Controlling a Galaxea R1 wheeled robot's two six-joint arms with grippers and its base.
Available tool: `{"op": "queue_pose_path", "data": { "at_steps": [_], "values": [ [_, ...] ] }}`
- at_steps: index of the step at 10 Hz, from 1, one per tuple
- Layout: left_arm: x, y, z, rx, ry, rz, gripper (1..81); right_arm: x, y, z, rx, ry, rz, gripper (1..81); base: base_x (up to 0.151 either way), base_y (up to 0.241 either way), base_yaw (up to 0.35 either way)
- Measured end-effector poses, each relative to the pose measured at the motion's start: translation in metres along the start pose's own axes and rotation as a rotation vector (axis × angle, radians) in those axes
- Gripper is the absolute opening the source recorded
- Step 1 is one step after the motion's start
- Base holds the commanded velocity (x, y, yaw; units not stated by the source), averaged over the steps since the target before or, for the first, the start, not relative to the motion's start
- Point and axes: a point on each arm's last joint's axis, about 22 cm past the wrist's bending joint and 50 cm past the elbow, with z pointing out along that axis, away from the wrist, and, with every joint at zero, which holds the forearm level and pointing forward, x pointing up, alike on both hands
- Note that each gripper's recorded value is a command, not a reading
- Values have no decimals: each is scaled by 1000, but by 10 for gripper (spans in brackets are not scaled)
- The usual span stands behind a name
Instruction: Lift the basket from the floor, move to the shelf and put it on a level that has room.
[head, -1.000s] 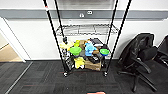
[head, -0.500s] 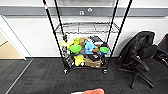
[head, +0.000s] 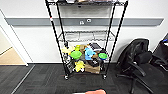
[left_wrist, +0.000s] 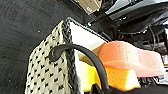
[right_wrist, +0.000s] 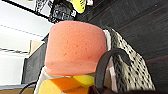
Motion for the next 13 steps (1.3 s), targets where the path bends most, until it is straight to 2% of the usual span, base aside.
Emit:
{"op": "queue_pose_path", "data": {
  "at_steps": [2,5,7,10,13],
  "values": [
    [7,24,-21,-11,29,30,10,10,-33,-20,31,25,-34,10,0,0,0],
    [27,56,-42,-32,62,27,10,42,-73,-41,64,72,-83,10,0,0,0],
    [25,65,-51,-37,62,19,10,44,-80,-50,62,73,-77,10,0,0,0],
    [-1,72,-67,-45,20,-17,10,23,-80,-64,55,39,-33,10,0,0,0],
    [-12,76,-74,-41,9,-33,10,10,-79,-75,46,26,-14,10,0,0,0]
  ]
}}
